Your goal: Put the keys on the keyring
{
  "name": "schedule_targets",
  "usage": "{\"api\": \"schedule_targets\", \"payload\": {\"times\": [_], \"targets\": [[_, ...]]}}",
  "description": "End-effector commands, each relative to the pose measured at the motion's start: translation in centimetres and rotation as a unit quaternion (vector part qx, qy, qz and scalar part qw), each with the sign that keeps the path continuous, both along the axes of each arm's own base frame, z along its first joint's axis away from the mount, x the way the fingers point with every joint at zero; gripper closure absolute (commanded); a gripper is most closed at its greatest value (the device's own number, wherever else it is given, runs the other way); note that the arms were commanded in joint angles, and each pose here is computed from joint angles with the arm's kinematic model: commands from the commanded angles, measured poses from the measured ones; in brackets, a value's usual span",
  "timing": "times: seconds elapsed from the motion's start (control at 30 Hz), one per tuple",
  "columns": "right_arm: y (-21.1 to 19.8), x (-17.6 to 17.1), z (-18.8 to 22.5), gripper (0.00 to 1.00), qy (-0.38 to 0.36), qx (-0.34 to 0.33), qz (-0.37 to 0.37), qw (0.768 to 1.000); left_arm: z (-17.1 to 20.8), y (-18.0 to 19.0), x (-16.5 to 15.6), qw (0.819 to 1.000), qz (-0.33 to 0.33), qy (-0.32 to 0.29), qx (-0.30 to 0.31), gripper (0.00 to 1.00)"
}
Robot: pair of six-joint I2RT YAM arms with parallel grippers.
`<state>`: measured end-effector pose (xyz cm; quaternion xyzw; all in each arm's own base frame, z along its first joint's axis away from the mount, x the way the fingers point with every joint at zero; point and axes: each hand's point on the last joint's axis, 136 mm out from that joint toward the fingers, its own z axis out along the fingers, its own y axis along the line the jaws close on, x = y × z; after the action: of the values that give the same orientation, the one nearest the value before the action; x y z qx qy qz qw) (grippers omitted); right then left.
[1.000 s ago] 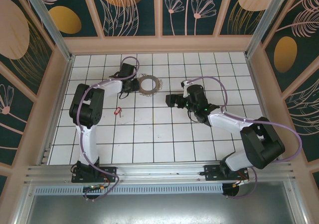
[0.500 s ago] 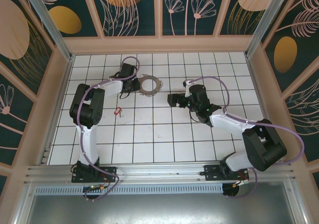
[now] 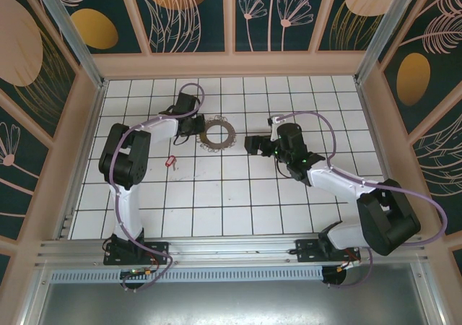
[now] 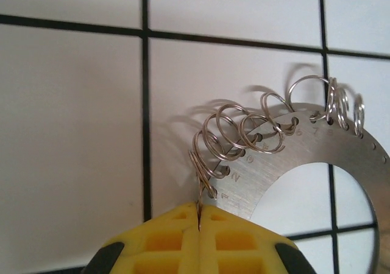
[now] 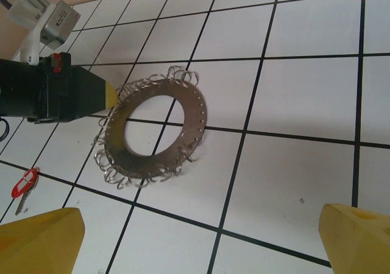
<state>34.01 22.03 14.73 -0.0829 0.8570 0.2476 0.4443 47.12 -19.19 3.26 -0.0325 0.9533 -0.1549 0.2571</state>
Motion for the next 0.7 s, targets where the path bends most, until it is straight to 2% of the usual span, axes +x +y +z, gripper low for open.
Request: {"api": "schedule_targets", "payload": {"times": [0.0,0.23,0.43,0.57,0.67], "targets": [[-0.9,-0.2,-0.1,0.01,-0.006,-0.011,-0.01,1.0,1.2,-1.8,-2.6,0.998,-0.057,0.012,0.003,1.0],[-0.7,-0.6,-0.7,0.01,0.002,-0.001,-0.005,1.0,1.4,-3.4,-6.2,0.995,-0.097,0.028,-0.003,1.0],[-0.5,-0.9,-1.1,0.01,0.008,0.005,0.001,1.0,1.0,-3.9,-9.3,0.986,-0.154,0.04,0.041,1.0],[-0.5,-1.1,-1.5,0.01,0.013,0.007,0.001,1.0,0.8,-4.5,-10.4,0.979,-0.191,0.039,0.057,1.0],[-1.3,-0.6,-1.6,0.01,0.016,0.011,-0.012,1.0,1.3,-5.2,-10.5,0.977,-0.203,0.034,0.046,0.95]]}}
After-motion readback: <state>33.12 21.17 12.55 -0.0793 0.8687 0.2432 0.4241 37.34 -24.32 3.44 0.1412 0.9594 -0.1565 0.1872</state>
